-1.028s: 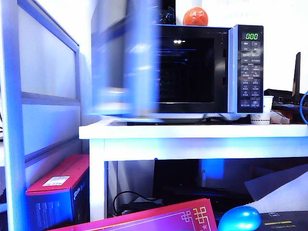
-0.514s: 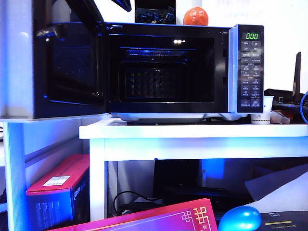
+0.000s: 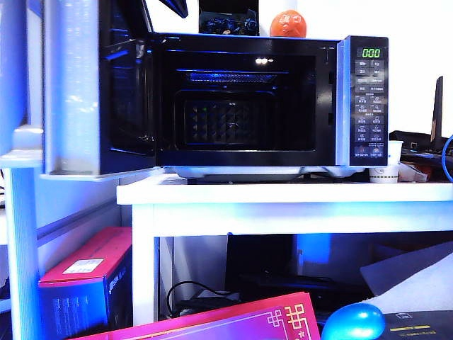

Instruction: Open the microwave door, place the orange inside the microwave, then close the microwave door.

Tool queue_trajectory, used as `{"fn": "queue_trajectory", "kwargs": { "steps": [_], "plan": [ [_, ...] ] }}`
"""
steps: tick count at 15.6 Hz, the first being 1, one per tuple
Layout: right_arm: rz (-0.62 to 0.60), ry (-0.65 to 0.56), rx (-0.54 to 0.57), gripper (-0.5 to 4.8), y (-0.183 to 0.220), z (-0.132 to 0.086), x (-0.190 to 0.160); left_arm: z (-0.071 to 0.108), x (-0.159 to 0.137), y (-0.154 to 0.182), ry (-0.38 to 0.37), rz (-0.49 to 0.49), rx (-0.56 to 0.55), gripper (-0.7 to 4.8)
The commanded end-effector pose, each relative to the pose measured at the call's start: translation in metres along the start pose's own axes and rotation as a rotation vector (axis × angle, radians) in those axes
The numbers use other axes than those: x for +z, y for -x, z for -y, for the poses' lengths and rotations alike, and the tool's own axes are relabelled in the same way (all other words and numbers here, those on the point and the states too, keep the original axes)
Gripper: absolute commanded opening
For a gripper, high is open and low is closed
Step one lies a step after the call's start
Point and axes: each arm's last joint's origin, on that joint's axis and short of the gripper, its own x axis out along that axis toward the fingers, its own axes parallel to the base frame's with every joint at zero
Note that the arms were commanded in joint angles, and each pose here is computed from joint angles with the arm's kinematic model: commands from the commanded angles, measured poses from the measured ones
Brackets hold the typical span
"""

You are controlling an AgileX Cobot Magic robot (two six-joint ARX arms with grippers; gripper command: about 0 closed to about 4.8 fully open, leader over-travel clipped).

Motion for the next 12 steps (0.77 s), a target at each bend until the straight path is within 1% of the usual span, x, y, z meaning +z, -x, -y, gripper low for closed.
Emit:
{"fn": "queue_trajectory", "kwargs": {
  "steps": [1, 5, 12],
  "plan": [
    [0.005, -0.001, -0.027, 4.79, -0.016, 0.001, -0.006, 0.000, 0.000, 0.001, -0.003, 0.002, 0.004, -0.05],
    [-0.011, -0.001, -0.068, 4.79, -0.040, 0.003, -0.014, 0.000, 0.000, 0.001, -0.004, 0.002, 0.004, -0.05],
    [-0.012, 0.014, -0.079, 4.79, -0.067, 0.005, -0.014, 0.000, 0.001, 0.001, -0.004, 0.009, 0.005, -0.05]
  ]
}}
